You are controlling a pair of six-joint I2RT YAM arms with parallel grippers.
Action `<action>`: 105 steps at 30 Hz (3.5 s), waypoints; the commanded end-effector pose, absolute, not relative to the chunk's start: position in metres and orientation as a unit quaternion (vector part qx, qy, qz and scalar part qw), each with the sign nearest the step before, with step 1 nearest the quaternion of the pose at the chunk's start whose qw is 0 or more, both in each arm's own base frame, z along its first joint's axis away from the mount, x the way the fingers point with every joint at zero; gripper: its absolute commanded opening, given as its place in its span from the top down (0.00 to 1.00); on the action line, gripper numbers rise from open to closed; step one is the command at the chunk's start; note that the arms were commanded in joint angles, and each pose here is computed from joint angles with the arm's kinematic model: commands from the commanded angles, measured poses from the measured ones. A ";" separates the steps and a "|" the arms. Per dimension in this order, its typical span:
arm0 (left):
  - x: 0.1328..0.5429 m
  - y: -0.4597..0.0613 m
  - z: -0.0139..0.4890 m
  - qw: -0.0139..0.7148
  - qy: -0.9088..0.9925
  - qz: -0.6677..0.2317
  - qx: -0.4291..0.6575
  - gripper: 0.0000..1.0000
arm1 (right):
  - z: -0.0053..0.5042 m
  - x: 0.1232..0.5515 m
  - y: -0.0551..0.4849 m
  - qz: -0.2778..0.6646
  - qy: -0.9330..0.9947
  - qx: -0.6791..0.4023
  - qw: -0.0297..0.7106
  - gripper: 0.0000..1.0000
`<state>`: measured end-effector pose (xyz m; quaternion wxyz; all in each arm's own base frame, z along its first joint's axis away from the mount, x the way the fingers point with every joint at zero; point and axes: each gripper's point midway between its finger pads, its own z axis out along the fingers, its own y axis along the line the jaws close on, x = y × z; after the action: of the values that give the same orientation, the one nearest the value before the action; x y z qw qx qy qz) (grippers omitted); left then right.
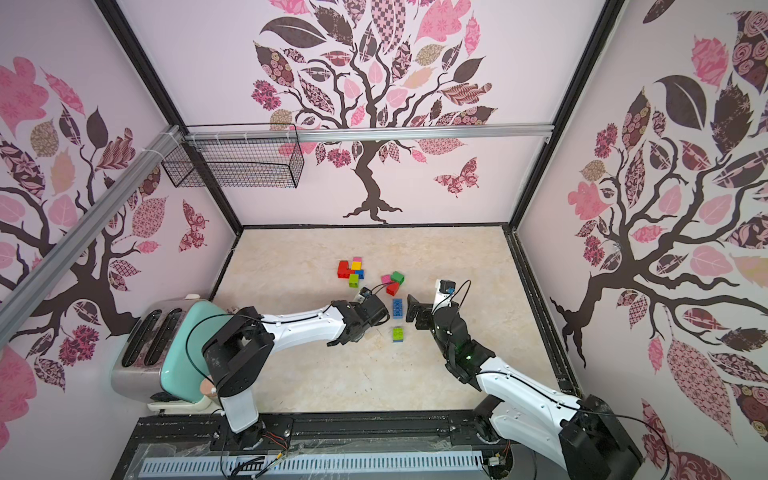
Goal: Assemble the number 4 with lego
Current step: Place the lego brick at the center of the board, then pick up the lego brick from the center of the board.
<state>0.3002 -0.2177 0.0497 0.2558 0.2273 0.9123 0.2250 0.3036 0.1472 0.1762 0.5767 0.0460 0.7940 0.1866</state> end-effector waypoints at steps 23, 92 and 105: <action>0.260 -0.264 0.027 0.238 0.919 0.157 0.274 0.57 | 0.179 0.308 0.109 0.108 0.806 0.103 0.574 0.00; 0.254 -0.120 0.122 0.454 0.874 -0.057 -0.165 0.02 | 0.032 0.268 0.358 0.098 0.892 -0.371 0.238 0.61; 0.269 -0.174 0.124 0.413 0.905 -0.085 -0.056 0.02 | 0.121 0.270 0.313 0.169 0.898 -0.239 0.330 1.00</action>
<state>0.2582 -0.1432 0.1061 0.4178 -0.1034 0.9013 -0.0500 0.2598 0.3303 0.0723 0.2797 -0.3220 0.8959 0.1239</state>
